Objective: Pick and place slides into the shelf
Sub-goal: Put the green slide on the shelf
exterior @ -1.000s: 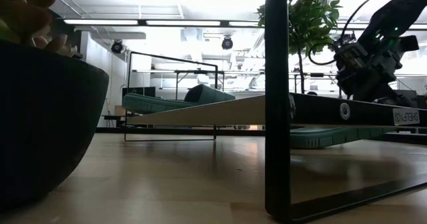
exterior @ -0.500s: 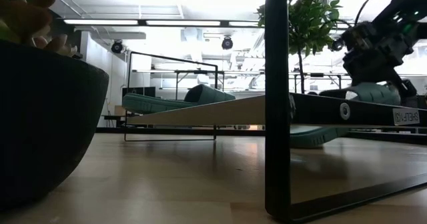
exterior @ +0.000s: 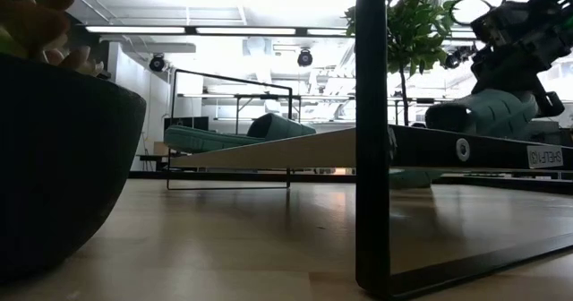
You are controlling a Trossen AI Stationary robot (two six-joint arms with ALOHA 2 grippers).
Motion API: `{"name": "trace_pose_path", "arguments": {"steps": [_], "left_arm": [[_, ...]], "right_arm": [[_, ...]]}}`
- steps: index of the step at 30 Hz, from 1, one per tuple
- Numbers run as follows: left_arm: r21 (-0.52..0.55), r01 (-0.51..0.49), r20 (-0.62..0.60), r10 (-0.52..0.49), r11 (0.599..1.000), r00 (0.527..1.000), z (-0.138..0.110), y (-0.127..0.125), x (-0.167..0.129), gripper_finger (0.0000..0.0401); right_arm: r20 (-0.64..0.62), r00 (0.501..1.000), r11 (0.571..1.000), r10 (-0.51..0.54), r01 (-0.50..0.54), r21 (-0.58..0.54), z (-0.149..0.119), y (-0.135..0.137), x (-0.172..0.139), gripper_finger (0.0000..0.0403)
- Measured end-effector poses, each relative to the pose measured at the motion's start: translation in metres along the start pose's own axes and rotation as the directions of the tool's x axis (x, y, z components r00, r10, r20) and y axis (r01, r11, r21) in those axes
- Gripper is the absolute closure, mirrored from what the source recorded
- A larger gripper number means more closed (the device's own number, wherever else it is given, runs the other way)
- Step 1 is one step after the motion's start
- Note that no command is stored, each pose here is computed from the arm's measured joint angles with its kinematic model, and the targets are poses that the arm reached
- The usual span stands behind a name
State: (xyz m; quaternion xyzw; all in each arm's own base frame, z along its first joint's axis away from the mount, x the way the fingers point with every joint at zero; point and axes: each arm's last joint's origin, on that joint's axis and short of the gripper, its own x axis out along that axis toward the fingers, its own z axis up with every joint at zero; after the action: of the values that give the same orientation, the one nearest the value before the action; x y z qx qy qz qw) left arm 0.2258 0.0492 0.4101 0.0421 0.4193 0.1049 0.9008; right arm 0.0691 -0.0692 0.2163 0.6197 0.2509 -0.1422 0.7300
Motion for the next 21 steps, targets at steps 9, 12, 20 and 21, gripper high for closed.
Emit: {"name": "trace_pose_path", "arguments": {"steps": [9, 12, 20, 21], "left_arm": [[0.0, 0.0, 0.0, 0.0, 1.0, 1.0, 0.0, 0.0, 0.0, 0.0398], [0.0, 0.0, 0.001, 0.0, 1.0, 1.0, 0.0, 0.0, 0.0, 0.0398], [0.0, -0.001, 0.001, 0.001, 1.0, 1.0, 0.0, 0.0, 0.0, 0.0398], [0.0, -0.001, 0.001, 0.001, 1.0, 1.0, 0.0, 0.0, 0.0, 0.0398]], "right_arm": [[0.068, 0.996, 0.997, 0.064, -0.062, -0.036, -0.011, 0.012, -0.013, 0.0403], [0.085, 0.993, 0.995, 0.088, -0.083, -0.05, -0.012, 0.019, -0.019, 0.0403], [0.088, 0.986, 0.988, 0.143, -0.137, -0.073, -0.013, 0.033, -0.028, 0.0403], [0.085, 0.984, 0.986, 0.157, -0.151, -0.073, -0.013, 0.034, -0.028, 0.0403]]}}
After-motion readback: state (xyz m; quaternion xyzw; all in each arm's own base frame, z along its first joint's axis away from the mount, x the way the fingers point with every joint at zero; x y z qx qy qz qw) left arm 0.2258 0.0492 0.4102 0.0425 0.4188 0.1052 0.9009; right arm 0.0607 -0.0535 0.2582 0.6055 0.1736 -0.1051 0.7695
